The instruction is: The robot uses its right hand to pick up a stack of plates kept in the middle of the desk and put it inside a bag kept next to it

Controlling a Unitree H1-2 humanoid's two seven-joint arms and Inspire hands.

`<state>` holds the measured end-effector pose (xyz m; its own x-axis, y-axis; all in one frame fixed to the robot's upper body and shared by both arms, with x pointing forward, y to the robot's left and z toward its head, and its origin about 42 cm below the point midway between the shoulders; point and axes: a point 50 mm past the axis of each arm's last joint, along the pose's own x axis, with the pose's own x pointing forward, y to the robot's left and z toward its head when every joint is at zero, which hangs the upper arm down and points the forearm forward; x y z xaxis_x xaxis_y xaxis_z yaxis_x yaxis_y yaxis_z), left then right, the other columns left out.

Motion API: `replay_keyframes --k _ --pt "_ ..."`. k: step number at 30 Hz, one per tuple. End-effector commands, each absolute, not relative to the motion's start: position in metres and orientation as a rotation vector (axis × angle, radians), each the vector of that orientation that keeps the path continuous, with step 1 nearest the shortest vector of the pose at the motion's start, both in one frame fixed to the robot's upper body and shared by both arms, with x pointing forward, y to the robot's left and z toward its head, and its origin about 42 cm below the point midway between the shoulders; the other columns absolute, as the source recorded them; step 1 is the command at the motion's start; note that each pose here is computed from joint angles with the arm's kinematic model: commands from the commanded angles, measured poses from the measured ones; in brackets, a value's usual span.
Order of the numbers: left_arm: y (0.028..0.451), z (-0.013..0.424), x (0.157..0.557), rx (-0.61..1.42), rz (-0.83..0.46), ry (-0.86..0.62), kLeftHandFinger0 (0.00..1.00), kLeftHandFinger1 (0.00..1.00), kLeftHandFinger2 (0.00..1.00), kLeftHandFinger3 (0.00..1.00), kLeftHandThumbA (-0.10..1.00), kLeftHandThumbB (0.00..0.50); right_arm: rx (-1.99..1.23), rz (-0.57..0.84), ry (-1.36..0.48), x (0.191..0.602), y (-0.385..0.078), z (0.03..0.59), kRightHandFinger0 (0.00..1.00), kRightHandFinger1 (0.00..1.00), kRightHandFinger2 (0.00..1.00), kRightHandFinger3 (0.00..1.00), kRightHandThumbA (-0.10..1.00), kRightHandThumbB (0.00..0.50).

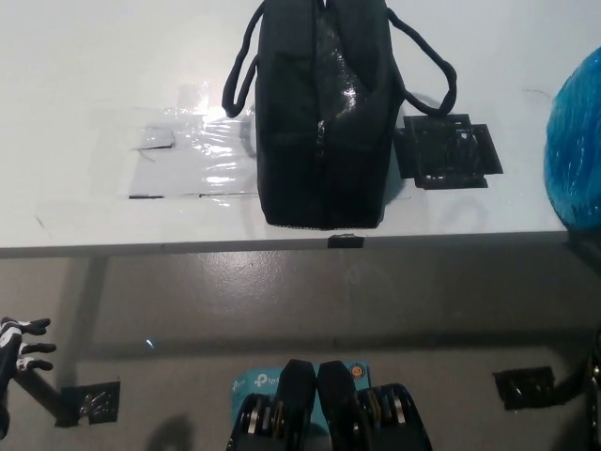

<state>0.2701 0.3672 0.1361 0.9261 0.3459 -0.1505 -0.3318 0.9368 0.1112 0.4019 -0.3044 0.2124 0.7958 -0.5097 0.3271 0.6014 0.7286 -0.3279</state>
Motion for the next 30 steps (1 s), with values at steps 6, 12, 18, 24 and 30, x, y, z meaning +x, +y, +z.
replay_keyframes --k 6,12,18,24,30 --pt "0.377 0.162 0.265 0.167 0.359 0.063 0.42 0.47 0.6 0.69 0.6 0.0 0.525 -0.157 -0.541 0.43 -0.278 0.427 0.0 0.0 0.42 0.75 -0.1 0.026" --pt "0.377 0.162 0.266 0.175 0.354 0.058 0.4 0.46 0.6 0.68 0.62 0.0 0.441 -0.119 -0.633 0.425 -0.266 0.463 0.0 0.0 0.32 0.44 -0.1 0.107" --pt "0.378 0.161 0.266 0.17 0.355 0.06 0.42 0.48 0.61 0.69 0.65 0.0 0.341 -0.134 -0.703 0.418 -0.259 0.49 0.0 0.0 0.28 0.34 -0.1 0.15" --pt "0.378 0.162 0.264 0.175 0.365 0.058 0.4 0.48 0.61 0.68 0.63 0.0 0.189 -0.167 -0.774 0.412 -0.25 0.515 0.0 0.0 0.24 0.28 -0.1 0.216" --pt "0.377 0.16 0.262 0.175 0.366 0.061 0.38 0.45 0.6 0.68 0.62 0.0 0.115 -0.149 -0.791 0.412 -0.239 0.52 0.0 0.0 0.2 0.08 -0.1 0.229"
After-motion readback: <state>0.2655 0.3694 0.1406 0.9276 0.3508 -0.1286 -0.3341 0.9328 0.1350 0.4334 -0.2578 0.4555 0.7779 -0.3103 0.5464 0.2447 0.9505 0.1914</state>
